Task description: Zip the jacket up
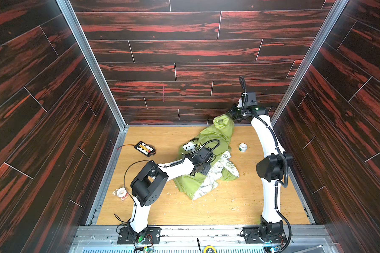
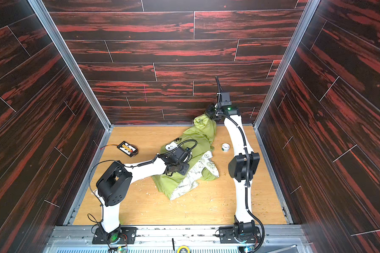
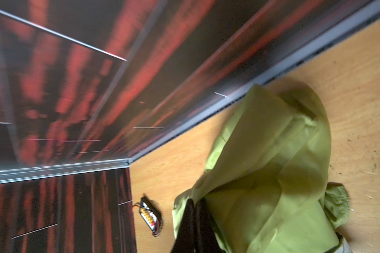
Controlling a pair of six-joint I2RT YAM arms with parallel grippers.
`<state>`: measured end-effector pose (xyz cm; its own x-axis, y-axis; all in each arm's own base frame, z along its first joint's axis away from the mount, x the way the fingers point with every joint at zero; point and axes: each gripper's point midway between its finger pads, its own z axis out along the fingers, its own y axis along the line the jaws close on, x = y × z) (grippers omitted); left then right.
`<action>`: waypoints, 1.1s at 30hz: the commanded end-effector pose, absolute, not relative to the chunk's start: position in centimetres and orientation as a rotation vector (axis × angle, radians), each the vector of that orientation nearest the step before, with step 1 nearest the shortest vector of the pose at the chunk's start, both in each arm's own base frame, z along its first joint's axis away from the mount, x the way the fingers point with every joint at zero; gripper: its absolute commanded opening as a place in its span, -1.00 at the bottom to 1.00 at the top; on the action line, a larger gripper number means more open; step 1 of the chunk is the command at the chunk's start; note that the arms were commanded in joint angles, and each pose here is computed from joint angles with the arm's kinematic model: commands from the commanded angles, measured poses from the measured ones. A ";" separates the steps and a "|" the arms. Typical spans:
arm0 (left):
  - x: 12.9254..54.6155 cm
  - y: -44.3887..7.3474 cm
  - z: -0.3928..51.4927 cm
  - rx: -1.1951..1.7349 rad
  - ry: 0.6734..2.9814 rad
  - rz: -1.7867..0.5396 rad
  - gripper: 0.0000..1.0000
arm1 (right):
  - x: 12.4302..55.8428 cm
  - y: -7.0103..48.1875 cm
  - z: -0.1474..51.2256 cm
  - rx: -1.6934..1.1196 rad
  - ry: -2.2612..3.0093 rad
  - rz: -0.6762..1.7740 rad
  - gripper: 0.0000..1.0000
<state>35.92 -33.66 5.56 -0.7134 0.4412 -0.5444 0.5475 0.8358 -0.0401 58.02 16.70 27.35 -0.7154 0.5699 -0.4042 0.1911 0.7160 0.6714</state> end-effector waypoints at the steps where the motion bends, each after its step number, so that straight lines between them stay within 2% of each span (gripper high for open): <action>1: 36.1 -33.5 6.6 0.740 2.470 -0.238 -0.72 | 58.2 16.9 23.0 0.578 2.412 0.750 -1.00; 3: 36.3 -33.3 7.9 0.725 2.447 -0.236 -1.00 | 58.0 17.1 22.1 0.561 2.444 0.746 -1.00; 10: 36.0 -31.7 16.3 0.607 2.295 -0.274 -1.00 | 57.1 17.7 22.5 0.473 2.463 0.738 -1.00; 16: 34.2 -26.5 22.7 0.368 2.156 -0.265 -1.00 | 56.5 17.8 23.1 0.436 2.469 0.724 -1.00; 19: 33.3 -23.9 23.0 0.271 2.137 -0.239 -1.00 | 56.1 18.6 22.5 0.416 2.496 0.718 -1.00; 25: 31.9 -16.3 20.3 -0.030 2.189 -0.022 -1.00 | 55.2 20.4 19.8 0.374 2.577 0.701 -1.00; 27: 31.5 -13.7 18.9 -0.142 2.217 0.047 -1.00 | 55.0 20.7 19.0 0.364 2.603 0.688 -0.87; 32: 30.8 -8.9 16.1 -0.357 2.279 0.138 -0.99 | 54.3 20.0 19.4 0.316 2.613 0.620 -0.25; 33: 30.8 -8.5 16.1 -0.368 2.276 0.142 -0.88 | 54.1 19.7 19.9 0.307 2.605 0.602 -0.17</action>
